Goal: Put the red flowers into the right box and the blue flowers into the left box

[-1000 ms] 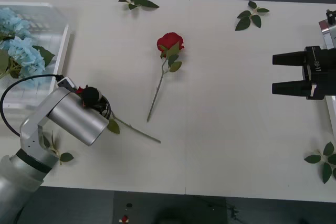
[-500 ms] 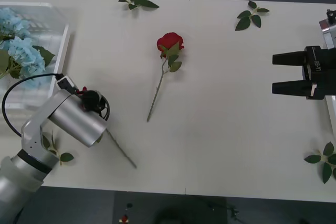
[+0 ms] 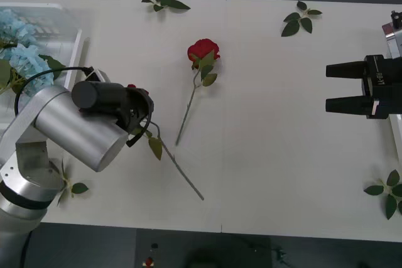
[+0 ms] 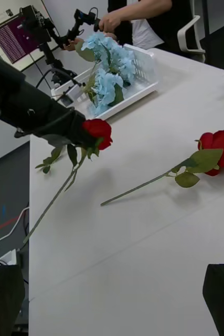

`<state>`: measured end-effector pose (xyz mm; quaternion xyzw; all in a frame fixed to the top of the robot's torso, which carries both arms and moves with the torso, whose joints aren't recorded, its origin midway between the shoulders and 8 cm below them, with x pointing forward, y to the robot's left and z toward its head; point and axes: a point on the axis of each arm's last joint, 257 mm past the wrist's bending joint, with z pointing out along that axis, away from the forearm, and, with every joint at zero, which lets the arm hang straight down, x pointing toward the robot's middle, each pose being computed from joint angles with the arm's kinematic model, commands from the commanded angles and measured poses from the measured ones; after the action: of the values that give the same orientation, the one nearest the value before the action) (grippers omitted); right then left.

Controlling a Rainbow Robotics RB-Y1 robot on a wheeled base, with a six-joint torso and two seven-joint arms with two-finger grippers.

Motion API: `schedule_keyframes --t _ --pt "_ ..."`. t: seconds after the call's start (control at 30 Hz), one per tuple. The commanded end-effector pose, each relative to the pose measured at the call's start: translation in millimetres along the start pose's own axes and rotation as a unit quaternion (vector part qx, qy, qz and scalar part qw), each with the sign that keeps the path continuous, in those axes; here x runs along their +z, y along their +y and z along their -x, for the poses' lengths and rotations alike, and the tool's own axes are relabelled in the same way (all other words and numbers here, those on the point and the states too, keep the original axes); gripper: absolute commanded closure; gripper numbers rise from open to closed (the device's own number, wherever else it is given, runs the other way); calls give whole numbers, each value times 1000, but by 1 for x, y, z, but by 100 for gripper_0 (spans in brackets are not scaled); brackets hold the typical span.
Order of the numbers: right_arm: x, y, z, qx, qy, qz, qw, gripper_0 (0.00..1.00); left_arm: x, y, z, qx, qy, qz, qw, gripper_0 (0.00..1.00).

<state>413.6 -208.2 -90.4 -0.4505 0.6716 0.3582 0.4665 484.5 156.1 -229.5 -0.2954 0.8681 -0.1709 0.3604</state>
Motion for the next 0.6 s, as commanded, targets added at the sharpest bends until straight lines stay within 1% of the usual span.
schedule_keyframes --t 0.03,0.13,0.23,0.3,0.33,0.37,0.4,0.43,0.53,0.6 --pt "-1 0 17 -6 -13 1 1000 0 -45 -32 23 35 -11 -71 997 100" --pt "-2 1 18 -4 -17 2 1000 0 -61 -52 34 102 -24 -115 988 100" --pt "-2 3 20 -3 -19 6 1000 0 -61 -68 51 181 -66 -152 969 100" --pt "-2 4 21 -1 -21 9 1000 0 -58 -79 67 250 -108 -173 947 100" --pt "-2 6 22 -1 -23 11 1000 0 -55 -85 77 285 -134 -183 931 100" --pt "-2 6 22 0 -24 12 1000 0 -54 -87 81 298 -146 -187 924 100" --pt "-2 8 23 1 -25 16 1000 0 -51 -95 90 333 -175 -199 905 100" --pt "-2 8 23 2 -25 17 1000 0 -51 -97 92 348 -187 -202 896 100" --pt "-2 12 24 4 -28 23 999 0 -55 -115 98 427 -240 -224 842 100" --pt "-2 13 24 3 -28 25 999 0 -63 -128 95 453 -259 -243 818 100"
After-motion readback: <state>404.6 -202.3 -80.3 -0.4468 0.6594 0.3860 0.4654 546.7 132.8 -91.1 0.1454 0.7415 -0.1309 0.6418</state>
